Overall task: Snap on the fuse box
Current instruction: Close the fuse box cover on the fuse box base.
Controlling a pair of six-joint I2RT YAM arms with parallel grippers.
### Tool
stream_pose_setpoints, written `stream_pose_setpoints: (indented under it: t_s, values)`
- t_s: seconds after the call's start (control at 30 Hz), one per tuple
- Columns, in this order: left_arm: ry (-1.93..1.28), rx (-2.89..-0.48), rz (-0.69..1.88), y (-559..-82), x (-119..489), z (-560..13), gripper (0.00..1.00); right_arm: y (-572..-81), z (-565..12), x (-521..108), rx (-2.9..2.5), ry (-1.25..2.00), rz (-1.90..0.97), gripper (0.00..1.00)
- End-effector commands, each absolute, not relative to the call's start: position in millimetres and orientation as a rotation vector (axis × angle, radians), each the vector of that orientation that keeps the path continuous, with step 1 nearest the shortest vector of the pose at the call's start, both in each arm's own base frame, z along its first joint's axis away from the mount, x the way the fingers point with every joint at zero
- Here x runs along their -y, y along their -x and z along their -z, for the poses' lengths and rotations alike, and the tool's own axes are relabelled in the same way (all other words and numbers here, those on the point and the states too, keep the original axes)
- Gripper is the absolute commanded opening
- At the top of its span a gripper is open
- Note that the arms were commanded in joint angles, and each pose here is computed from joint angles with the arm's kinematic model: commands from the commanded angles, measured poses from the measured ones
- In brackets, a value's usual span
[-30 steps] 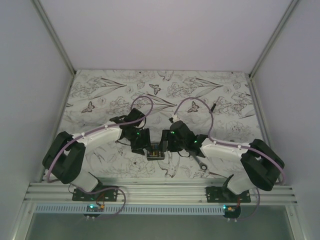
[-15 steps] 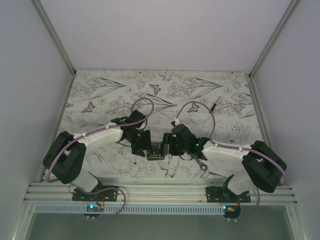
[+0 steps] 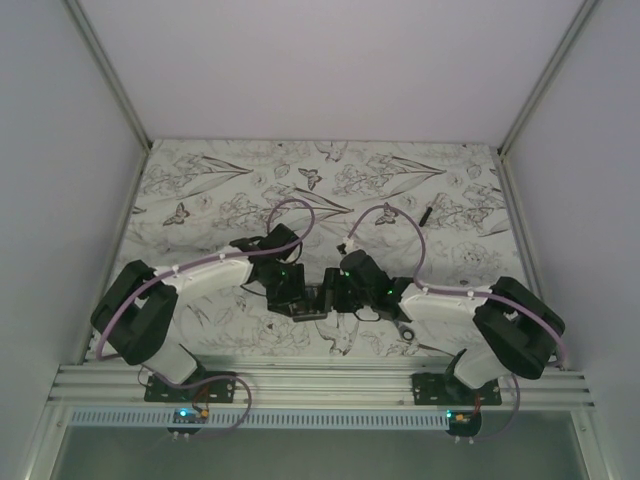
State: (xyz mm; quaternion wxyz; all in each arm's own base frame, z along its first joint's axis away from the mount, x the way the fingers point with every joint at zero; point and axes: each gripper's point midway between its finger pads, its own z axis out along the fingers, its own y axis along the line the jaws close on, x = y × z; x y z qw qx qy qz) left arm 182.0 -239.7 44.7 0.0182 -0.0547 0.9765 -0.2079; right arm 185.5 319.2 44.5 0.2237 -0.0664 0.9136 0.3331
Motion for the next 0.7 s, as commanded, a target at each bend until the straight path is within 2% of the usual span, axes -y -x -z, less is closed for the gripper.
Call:
stream_pose_setpoints:
  t_s: [0.0, 0.13, 0.27, 0.43, 0.67]
  values:
    - [0.156, -2.984, 0.766, -186, 263, -54, 0.48, -180, -69, -349, -2.44, 0.202, -1.143, 0.5]
    - [0.152, -2.927, 0.797, -189, 263, -66, 0.5, -183, -62, -339, -2.466, 0.205, -1.047, 0.52]
    - [0.178, -2.918, 0.798, -183, 261, -66, 0.52, -199, -58, -316, -2.469, 0.216, -0.82, 0.6]
    - [0.163, -2.936, 0.795, -174, 261, -61, 0.57, -210, -56, -308, -2.465, 0.263, -0.707, 0.71]
    - [0.156, -2.941, 0.757, -166, 248, -56, 0.69, -217, -62, -293, -2.456, 0.286, -0.593, 0.83]
